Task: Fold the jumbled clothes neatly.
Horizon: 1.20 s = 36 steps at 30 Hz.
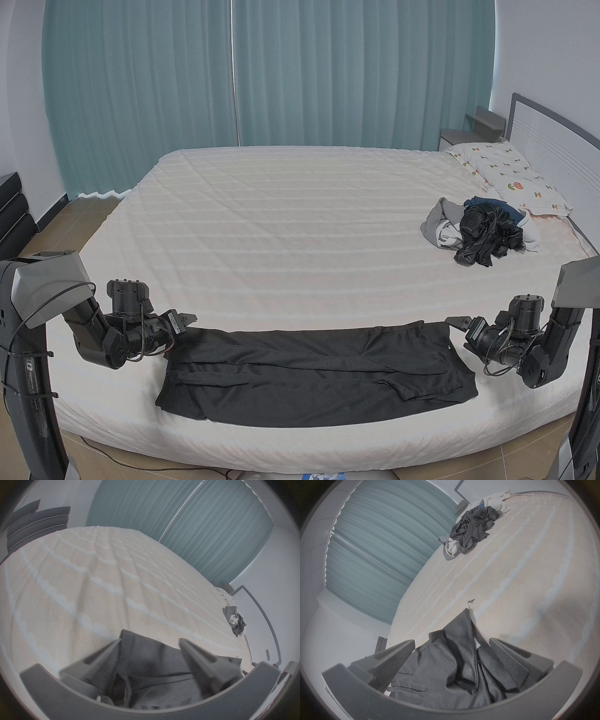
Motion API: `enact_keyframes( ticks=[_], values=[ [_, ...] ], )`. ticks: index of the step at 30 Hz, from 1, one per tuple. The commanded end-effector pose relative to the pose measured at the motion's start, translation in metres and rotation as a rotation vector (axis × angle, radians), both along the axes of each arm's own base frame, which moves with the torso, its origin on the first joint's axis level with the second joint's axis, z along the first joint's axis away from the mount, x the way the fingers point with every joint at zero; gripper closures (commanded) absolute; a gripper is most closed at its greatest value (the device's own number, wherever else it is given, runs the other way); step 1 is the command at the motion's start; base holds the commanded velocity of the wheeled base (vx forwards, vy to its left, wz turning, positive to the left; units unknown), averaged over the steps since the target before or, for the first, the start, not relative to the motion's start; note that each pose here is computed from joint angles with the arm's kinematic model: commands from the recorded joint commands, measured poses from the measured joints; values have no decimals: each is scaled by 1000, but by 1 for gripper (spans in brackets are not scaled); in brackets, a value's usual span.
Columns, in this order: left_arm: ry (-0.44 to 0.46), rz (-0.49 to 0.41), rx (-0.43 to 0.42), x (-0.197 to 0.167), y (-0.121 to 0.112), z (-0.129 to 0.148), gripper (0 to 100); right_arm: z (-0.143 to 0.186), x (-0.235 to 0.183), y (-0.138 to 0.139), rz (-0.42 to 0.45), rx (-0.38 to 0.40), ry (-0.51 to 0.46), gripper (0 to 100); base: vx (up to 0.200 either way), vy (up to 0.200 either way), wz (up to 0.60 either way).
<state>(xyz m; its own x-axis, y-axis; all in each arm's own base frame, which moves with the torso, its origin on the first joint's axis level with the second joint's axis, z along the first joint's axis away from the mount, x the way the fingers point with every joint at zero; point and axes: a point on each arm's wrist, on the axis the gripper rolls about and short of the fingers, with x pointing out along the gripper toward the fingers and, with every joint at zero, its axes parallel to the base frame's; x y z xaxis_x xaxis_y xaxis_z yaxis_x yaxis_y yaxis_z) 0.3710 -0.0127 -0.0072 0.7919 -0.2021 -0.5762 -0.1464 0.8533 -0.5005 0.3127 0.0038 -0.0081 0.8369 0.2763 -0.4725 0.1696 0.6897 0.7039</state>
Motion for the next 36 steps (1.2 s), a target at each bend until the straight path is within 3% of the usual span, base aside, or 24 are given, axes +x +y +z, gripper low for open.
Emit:
enact_keyframes(
  ticks=[1, 8, 16, 17, 36],
  values=[
    [20, 9, 4, 0, 1, -8, 100, -14, 11, 2, -1, 3, 15, 0, 0, 0, 0],
    [-8, 55, 30, 5, 3, -3, 100, -30, 35, 8, -36, 13, 4, 0, 0, 0, 0],
    [-11, 61, 30, 6, 6, -2, 100, -42, 52, 17, -87, -31, -20, 0, 0, 0, 0],
    [-11, 63, 30, 6, 6, -2, 100, -44, 58, 19, -109, -44, -37, 100, 0, 0, 0],
    [-17, 84, 49, 6, 18, -4, 100, -33, 91, 14, -218, -75, -158, 100, 0, 0, 0]
  ],
)
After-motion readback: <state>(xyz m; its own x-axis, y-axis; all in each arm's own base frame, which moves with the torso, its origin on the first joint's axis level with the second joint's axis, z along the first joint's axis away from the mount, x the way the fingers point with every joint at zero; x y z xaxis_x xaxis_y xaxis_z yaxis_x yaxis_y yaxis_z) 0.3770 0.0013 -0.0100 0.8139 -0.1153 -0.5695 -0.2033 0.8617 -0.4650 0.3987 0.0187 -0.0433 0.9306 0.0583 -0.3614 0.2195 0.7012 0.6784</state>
